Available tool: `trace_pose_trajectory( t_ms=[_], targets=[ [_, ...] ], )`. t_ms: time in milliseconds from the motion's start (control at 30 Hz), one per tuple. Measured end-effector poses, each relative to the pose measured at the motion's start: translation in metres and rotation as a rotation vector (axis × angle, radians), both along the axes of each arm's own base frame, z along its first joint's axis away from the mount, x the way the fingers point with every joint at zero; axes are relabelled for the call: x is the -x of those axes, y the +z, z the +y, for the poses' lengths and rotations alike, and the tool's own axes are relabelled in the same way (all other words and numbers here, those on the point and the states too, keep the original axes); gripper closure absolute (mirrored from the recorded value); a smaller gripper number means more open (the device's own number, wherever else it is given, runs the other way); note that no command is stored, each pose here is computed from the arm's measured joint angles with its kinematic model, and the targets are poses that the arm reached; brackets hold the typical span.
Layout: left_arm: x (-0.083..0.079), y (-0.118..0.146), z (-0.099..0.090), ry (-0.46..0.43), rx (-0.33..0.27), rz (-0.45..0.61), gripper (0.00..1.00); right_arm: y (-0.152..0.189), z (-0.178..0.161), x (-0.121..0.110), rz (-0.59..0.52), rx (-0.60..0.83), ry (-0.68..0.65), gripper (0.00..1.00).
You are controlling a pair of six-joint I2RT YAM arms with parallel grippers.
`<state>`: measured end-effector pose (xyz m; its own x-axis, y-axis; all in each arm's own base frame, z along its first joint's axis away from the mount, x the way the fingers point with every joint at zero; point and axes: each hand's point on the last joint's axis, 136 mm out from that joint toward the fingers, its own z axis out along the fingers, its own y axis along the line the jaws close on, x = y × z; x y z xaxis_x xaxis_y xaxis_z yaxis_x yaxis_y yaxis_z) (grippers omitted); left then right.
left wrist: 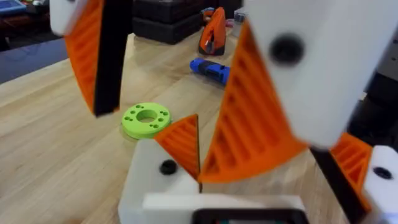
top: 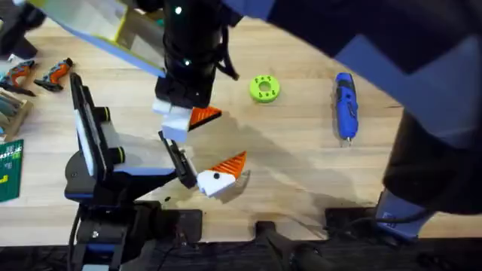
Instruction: Pick up the gripper from the table and insert it into the empty holder that is missing its gripper. Then pick up a screw, insert it into the mounting hole, and use the screwdriver to tighten it. Finally, clean up the table by picking up the vegetable and placing it into the bucket.
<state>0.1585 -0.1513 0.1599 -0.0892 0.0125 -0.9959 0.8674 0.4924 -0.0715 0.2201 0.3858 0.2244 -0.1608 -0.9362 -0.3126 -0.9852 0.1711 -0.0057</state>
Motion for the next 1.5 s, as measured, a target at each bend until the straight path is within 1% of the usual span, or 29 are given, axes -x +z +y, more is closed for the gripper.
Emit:
trace_pose_trajectory(
  t_ms=[133,333,433,567,700,800,900,1000,1067,1167,1267,1433,1467,1500],
  targets=[
    [0.0,0.0,0.0,0.0,-0.001,-0.002,0.015,0.024,-0.012,-0.006,-0.017,-0.053,-0.039,0.157],
    [0.0,0.0,0.0,0.0,-0.001,-0.003,0.015,0.055,-0.045,-0.032,-0.042,-0.117,-0.18,0.156],
    [0.0,0.0,0.0,0.0,-0.001,-0.002,0.015,0.054,-0.063,-0.039,-0.034,-0.116,-0.243,0.156],
    [0.0,0.0,0.0,0.0,-0.001,-0.002,0.015,0.041,-0.079,-0.047,-0.032,-0.128,-0.311,0.157],
    [0.0,0.0,0.0,0.0,-0.001,-0.003,0.016,0.027,-0.095,-0.052,-0.039,-0.195,-0.423,0.157],
    [0.0,0.0,0.0,0.0,-0.001,-0.002,0.016,0.017,-0.126,-0.053,-0.022,-0.228,-0.565,0.154],
    [0.0,0.0,0.0,0.0,-0.001,-0.002,0.015,0.009,-0.169,-0.055,-0.005,-0.254,-0.757,0.154],
    [0.0,0.0,0.0,0.0,-0.001,-0.003,0.015,0.002,-0.218,-0.057,-0.018,-0.265,-0.974,0.154],
    [0.0,0.0,0.0,0.0,-0.001,-0.003,0.015,-0.003,-0.249,-0.055,-0.034,-0.265,-1.1,0.154],
    [0.0,0.0,0.0,0.0,-0.001,-0.002,0.014,-0.008,-0.29,-0.047,-0.05,-0.249,-1.257,0.151],
    [0.0,0.0,0.0,0.0,-0.001,-0.003,0.015,-0.01,-0.32,-0.043,-0.054,-0.227,-1.37,0.151],
    [0.0,0.0,0.0,0.0,-0.001,-0.003,0.015,-0.013,-0.352,-0.046,-0.056,-0.209,-1.504,0.151],
    [0.0,0.0,0.0,0.0,-0.001,-0.002,0.015,-0.013,-0.357,-0.046,-0.059,-0.208,-1.524,0.145],
    [0.0,0.0,0.0,0.0,-0.001,-0.002,0.015,-0.013,-0.361,-0.047,-0.061,-0.209,-1.541,0.102]
  ],
)
